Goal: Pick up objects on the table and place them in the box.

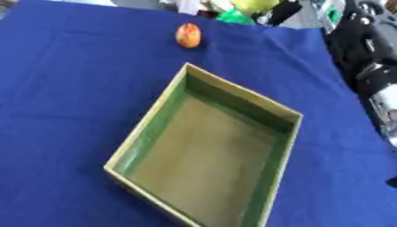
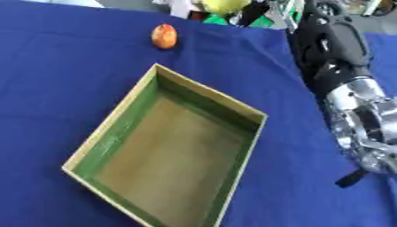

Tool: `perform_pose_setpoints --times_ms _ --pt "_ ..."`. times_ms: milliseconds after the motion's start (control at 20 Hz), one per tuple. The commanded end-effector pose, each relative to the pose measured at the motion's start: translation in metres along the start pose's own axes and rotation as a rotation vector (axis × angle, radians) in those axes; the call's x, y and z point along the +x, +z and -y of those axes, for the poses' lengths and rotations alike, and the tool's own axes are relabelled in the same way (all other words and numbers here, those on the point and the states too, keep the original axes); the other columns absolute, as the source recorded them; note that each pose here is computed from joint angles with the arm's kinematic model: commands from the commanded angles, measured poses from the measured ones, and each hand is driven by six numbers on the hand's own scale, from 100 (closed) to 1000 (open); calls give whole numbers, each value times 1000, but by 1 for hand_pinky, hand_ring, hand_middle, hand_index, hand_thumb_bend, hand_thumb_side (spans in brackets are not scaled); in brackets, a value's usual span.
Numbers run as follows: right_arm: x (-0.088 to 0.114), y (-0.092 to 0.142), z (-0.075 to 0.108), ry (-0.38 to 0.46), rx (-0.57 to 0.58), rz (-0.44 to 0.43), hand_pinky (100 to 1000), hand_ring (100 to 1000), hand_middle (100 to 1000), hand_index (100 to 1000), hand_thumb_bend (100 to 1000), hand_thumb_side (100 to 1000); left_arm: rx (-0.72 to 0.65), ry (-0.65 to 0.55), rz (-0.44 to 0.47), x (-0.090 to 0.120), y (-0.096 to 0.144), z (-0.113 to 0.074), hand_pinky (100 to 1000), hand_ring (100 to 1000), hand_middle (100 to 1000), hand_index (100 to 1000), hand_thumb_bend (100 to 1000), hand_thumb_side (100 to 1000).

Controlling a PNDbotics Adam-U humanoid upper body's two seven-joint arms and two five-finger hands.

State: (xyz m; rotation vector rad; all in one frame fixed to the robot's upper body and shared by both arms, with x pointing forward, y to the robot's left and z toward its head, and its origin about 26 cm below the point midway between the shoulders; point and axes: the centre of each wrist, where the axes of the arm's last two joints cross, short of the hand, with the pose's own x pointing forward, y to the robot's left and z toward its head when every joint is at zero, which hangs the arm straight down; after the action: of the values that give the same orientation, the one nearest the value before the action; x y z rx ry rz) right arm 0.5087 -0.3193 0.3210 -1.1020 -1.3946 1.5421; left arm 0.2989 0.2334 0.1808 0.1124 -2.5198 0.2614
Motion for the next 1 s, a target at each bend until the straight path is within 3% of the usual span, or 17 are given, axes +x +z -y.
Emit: perform_pose_setpoints --times_ms 50,300,600,1000 --pt "-4 13 21 87 -83 48 656 743 644 716 194 381 -11 -9 18 4 -3 -1 687 768 782 829 390 852" --pt "3 23 16 188 -107 179 614 701 632 707 183 389 -12 -12 11 4 -2 -1 688 767 782 829 389 849" --pt "4 42 19 232 -134 315 604 697 629 704 162 403 -14 -13 8 4 -1 -1 690 767 782 829 390 846" --pt "-6 53 15 199 -124 446 597 692 617 693 132 423 -17 -14 1 3 0 -1 690 766 783 829 387 846"
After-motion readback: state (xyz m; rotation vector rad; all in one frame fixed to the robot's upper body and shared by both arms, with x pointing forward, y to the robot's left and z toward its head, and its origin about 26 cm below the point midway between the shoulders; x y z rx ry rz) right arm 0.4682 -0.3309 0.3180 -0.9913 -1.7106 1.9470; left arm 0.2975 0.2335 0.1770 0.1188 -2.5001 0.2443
